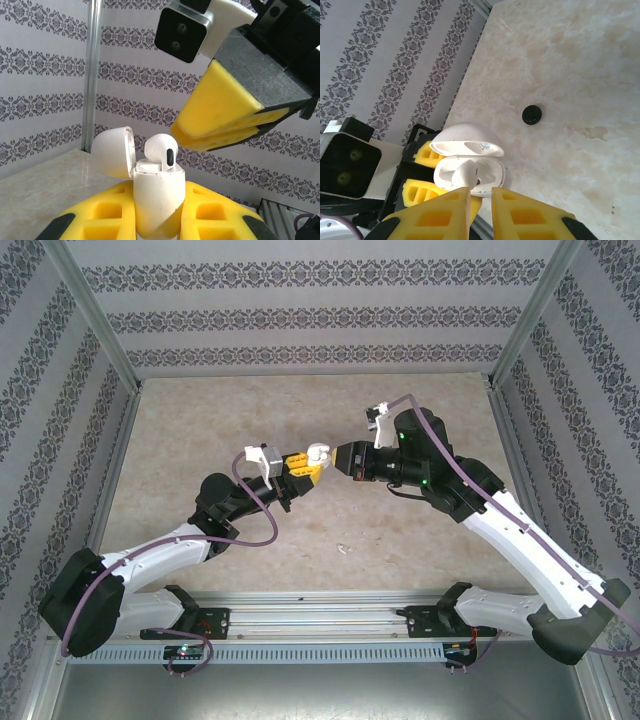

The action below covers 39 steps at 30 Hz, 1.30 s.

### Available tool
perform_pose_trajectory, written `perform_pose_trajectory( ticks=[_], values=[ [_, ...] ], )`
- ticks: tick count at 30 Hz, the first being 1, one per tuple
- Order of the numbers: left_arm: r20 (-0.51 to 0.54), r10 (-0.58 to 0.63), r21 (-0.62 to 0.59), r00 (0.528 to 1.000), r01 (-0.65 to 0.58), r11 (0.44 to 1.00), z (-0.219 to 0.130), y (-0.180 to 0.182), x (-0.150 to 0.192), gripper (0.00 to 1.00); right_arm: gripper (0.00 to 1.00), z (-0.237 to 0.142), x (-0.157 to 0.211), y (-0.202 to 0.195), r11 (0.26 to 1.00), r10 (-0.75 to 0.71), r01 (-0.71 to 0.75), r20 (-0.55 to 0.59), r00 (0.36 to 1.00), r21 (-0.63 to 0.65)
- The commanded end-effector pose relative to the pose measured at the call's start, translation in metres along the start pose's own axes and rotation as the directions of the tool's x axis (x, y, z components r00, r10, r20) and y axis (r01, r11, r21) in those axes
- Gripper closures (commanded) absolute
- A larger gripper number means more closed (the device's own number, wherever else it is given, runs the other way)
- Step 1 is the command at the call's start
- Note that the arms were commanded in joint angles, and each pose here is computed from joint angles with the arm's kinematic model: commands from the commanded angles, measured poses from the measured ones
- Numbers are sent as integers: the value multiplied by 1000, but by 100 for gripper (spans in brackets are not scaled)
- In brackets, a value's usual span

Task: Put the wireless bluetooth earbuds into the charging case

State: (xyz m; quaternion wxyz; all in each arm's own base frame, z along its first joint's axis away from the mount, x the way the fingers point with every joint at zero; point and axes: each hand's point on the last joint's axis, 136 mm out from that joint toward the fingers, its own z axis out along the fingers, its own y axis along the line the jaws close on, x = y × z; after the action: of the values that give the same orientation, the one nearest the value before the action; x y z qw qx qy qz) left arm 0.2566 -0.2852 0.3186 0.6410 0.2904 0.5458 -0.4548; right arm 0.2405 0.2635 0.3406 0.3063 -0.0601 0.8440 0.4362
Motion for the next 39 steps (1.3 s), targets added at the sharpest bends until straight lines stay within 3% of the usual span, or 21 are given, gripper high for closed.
perform_pose_trajectory(
  ticks=[1,17,39],
  values=[
    [52,3,30,999,-5,1000,5,-9,-22,100,81,0,-9,4,1000,-23,23,17,1000,-2],
    [45,-4,28,999,2,1000,6,-7,-16,100,81,3,-7,17,997,-40,40,0,999,-63],
    [43,-18,40,999,16,999,6,-9,-16,100,81,8,-9,9,998,-61,61,-16,998,-12]
  ],
)
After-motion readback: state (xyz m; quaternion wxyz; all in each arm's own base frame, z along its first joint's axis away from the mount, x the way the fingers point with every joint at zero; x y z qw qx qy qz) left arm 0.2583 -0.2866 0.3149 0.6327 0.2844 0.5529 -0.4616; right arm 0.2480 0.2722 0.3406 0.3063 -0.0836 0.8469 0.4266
